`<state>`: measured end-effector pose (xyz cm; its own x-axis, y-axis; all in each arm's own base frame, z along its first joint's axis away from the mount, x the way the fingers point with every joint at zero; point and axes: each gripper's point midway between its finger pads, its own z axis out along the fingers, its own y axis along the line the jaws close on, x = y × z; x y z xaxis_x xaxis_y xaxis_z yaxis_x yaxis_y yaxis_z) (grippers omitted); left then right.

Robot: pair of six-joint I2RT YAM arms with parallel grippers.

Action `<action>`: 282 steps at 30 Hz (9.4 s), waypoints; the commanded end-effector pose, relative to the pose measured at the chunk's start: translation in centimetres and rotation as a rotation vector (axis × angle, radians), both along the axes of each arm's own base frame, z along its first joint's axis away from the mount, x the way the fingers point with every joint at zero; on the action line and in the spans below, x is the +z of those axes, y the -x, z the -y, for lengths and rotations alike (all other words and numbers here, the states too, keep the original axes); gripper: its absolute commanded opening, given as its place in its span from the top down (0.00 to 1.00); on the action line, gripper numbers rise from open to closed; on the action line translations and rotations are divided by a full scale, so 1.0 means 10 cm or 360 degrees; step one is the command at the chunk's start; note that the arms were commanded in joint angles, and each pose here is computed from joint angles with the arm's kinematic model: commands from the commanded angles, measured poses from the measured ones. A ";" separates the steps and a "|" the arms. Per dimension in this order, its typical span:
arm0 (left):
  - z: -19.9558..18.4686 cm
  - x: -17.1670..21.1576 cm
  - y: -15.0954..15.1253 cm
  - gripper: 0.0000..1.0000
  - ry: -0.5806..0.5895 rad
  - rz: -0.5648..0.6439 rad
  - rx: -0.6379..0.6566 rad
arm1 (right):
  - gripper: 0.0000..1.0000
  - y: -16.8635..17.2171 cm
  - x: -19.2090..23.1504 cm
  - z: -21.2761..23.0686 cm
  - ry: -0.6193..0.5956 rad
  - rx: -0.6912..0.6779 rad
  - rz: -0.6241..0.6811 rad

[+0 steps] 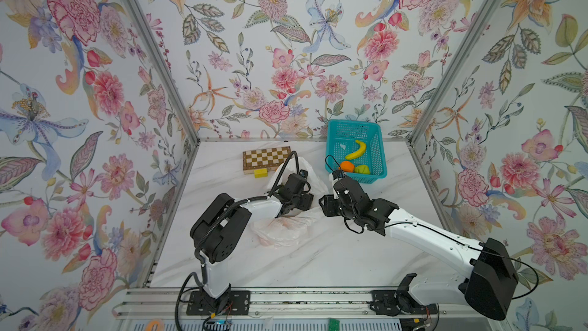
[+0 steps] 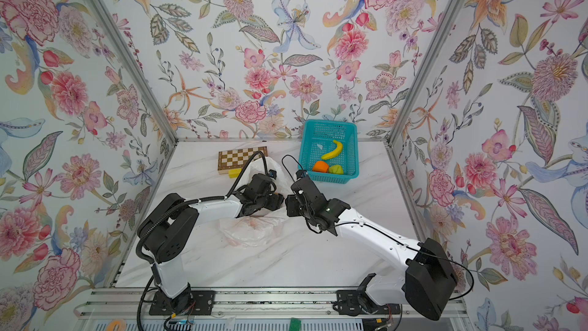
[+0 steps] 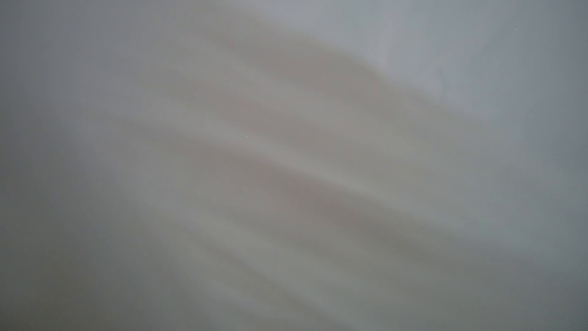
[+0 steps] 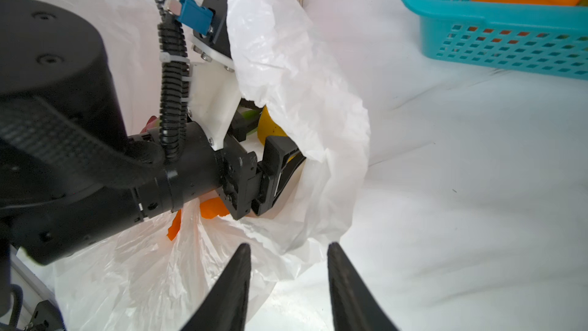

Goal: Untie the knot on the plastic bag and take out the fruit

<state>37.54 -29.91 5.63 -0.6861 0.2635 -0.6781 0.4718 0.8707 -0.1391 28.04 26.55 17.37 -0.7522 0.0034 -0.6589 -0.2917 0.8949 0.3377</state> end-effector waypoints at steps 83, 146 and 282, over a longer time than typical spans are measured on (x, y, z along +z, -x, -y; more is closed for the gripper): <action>-0.10 1.76 0.92 0.41 0.0165 0.1321 -0.0910 | 0.23 0.23 1.09 -0.51 -0.0615 0.0456 0.0126; -0.27 1.81 1.00 0.01 0.0419 0.0997 -0.0584 | 0.51 -0.55 1.54 -0.60 -0.1289 0.0330 0.0130; -0.19 1.26 1.03 0.28 0.0100 0.0626 -0.0302 | 0.07 -1.13 1.01 1.26 -0.0143 -0.0432 0.0121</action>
<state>26.60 -26.35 16.54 -0.3966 0.2701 -0.8774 0.6001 0.7995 -0.0251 42.13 12.64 27.64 -0.6462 0.1613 -0.7459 -0.0777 0.9584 0.2745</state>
